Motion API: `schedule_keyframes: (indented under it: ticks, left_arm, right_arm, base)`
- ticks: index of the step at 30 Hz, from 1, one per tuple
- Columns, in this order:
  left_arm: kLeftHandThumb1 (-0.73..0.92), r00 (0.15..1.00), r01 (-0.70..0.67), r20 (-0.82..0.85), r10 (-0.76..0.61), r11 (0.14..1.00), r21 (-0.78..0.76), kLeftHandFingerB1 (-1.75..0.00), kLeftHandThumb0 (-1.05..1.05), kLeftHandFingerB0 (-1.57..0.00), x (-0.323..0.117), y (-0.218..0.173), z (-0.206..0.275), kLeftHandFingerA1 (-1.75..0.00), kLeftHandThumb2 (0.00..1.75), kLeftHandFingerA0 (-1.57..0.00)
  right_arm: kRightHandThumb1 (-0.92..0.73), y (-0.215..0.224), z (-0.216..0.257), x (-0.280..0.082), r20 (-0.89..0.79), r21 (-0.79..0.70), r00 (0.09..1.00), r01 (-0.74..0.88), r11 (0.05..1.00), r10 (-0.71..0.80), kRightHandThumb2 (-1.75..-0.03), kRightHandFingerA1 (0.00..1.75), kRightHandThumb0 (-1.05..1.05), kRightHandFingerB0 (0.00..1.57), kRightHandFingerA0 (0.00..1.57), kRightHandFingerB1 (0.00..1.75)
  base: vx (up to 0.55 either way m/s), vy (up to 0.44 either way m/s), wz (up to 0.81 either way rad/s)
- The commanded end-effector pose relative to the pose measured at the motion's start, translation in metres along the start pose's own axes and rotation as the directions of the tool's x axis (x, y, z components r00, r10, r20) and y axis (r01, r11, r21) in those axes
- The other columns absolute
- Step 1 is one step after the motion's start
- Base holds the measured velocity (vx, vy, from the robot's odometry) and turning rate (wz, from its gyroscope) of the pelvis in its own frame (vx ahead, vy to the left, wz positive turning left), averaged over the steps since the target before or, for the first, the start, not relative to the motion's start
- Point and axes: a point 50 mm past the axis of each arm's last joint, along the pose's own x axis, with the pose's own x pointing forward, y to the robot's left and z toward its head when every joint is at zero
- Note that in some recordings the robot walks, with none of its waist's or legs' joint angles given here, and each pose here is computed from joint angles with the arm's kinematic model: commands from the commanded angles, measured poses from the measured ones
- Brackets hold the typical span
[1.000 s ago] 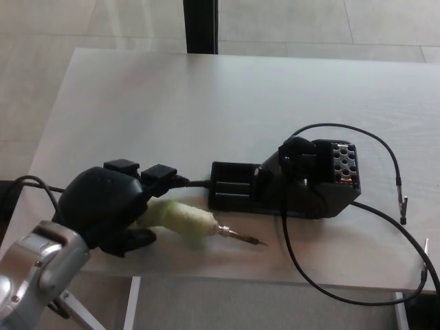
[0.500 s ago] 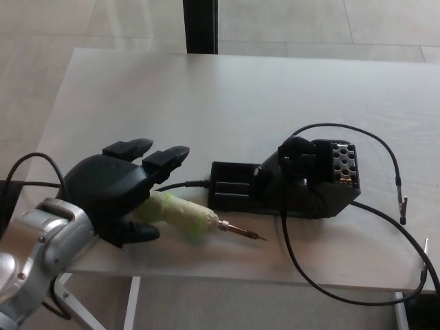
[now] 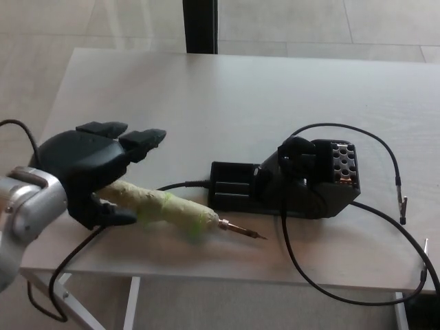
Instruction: Use the left hand of the robot to grab the soldering gun kept on the middle of the table and pull it out of its base and keep it on the left side of the base
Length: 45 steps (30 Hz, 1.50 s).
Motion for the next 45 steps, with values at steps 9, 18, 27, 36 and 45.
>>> schedule_keyframes:
  ticks: [9, 18, 27, 36, 45]
  left_arm:
    - [0.55, 0.913, -0.404, -0.332, 0.235, 0.429, -0.808, -0.04, -0.7, 0.0, -0.148, 0.045, -0.11, 0.0, 0.78, 0.0]
    - [0.48, 0.533, -0.835, -0.841, -0.091, 0.101, -0.54, -0.52, -0.66, -0.03, -0.209, -0.122, -0.144, -0.63, 0.83, -0.1]
    - [0.71, 0.277, -0.812, -0.71, -0.647, 0.238, -0.533, -0.59, -0.51, -0.29, -0.263, -0.246, -0.119, -0.74, 0.6, -0.2]
    - [0.7, 0.207, -0.78, -0.709, -0.674, 0.324, -0.536, -0.54, -0.52, -0.62, -0.269, -0.257, -0.122, -0.67, 0.61, -0.67]
    - [0.67, 0.256, -0.71, -0.69, -0.678, 0.352, -0.609, -0.55, -0.57, -0.69, -0.265, -0.256, -0.125, -0.63, 0.6, -0.75]
  right_arm:
    - [-0.17, -0.008, -0.008, -0.003, -0.012, 0.056, 1.0, 0.011, 0.998, -0.011, -1.63, 1.09, -0.66, 0.38, 1.32, 1.5]
    - [-0.08, -0.006, -0.009, -0.004, -0.007, 0.043, 1.0, -0.003, 0.999, 0.003, -1.66, 1.13, -0.68, 0.25, 1.24, 1.46]
    - [-0.21, -0.006, -0.01, -0.004, -0.008, 0.061, 1.0, -0.01, 0.998, 0.011, -1.36, 1.11, -0.77, 0.33, 1.24, 1.1]
    - [-0.36, -0.003, -0.014, -0.004, -0.023, 0.072, 1.0, -0.01, 0.997, 0.011, -1.24, 1.31, -0.89, 0.0, 1.05, 1.53]
    - [-0.44, -0.001, -0.019, -0.005, -0.023, 0.058, 0.999, -0.026, 0.998, 0.027, -1.27, 1.24, -0.93, 0.13, 0.98, 0.91]
  base:
    - [0.0, 0.0, 0.0]
    - [0.0, 0.0, 0.0]
    - [0.0, 0.0, 0.0]
    - [0.0, 0.0, 0.0]
    - [0.0, 0.0, 0.0]
